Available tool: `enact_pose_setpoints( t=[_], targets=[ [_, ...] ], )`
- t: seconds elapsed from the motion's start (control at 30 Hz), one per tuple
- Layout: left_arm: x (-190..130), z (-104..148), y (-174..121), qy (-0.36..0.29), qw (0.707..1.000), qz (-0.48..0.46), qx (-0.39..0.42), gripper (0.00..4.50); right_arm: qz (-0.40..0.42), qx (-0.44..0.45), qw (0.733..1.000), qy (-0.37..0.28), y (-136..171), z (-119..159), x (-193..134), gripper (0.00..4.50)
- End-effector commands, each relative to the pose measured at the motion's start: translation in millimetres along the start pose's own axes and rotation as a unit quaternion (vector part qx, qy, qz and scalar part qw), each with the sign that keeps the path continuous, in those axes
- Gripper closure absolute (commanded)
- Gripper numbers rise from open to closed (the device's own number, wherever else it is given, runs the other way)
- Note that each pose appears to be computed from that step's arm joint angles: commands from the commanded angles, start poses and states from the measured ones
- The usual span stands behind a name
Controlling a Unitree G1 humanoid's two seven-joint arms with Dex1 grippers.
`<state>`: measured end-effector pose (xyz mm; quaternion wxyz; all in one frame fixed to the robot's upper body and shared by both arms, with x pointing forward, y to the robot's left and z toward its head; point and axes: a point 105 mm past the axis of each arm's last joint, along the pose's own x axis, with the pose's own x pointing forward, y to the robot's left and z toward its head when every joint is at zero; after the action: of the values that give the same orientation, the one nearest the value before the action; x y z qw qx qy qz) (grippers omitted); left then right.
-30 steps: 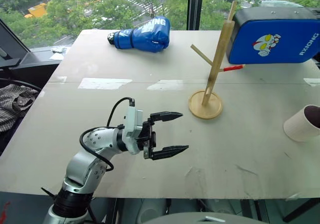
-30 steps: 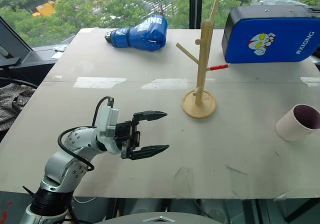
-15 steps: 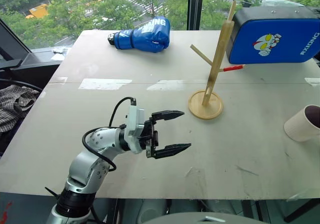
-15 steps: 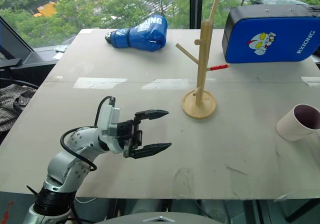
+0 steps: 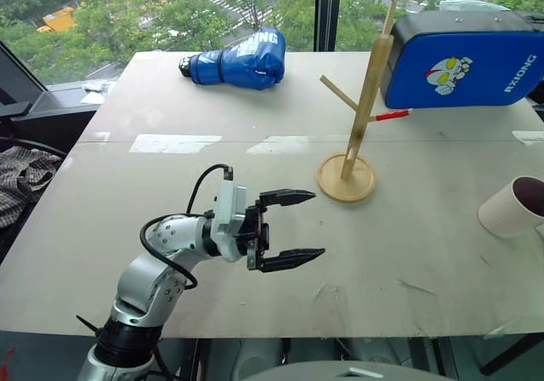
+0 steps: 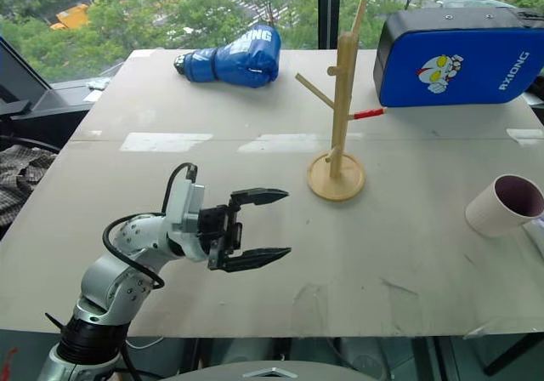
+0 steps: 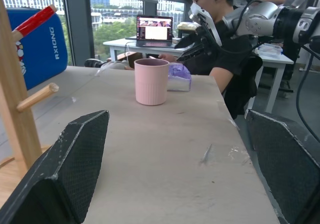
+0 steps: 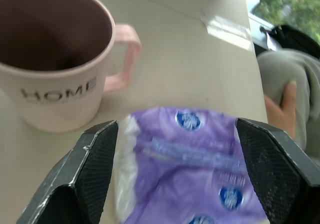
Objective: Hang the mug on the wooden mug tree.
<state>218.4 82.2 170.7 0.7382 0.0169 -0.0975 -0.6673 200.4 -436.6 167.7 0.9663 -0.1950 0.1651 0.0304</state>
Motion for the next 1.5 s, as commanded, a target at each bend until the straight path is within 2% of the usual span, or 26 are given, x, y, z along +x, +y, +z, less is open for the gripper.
enact_pose_setpoints(
  t=[0.03,0.2,0.47,0.93,1.13,1.33,1.5],
  targets=[
    [0,10,-4,-0.007,1.0,-0.002,0.016,0.0,0.015,-0.023,1.0,0.007,-7,3,14,0.71],
    [-3,11,-3,-0.005,1.0,0.005,0.02,0.0,0.046,-0.038,0.998,0.028,-4,-1,35,0.71],
    [-5,11,-6,-0.003,1.0,0.012,0.019,0.0,0.067,-0.036,0.997,0.008,-1,4,56,0.71],
    [-7,11,-4,0.002,0.999,0.025,0.024,0.0,0.144,0.001,0.99,0.004,33,-1,56,0.71],
    [-8,11,-3,0.004,0.999,0.022,0.023,0.0,0.104,-0.003,0.994,-0.027,31,5,65,0.71],
    [-11,12,-2,0.006,0.999,0.021,0.024,0.0,0.106,0.016,0.993,-0.04,42,2,76,0.71],
    [-15,12,-4,0.009,1.0,0.019,0.023,0.0,0.09,0.019,0.994,-0.055,39,5,80,0.71]
  ],
)
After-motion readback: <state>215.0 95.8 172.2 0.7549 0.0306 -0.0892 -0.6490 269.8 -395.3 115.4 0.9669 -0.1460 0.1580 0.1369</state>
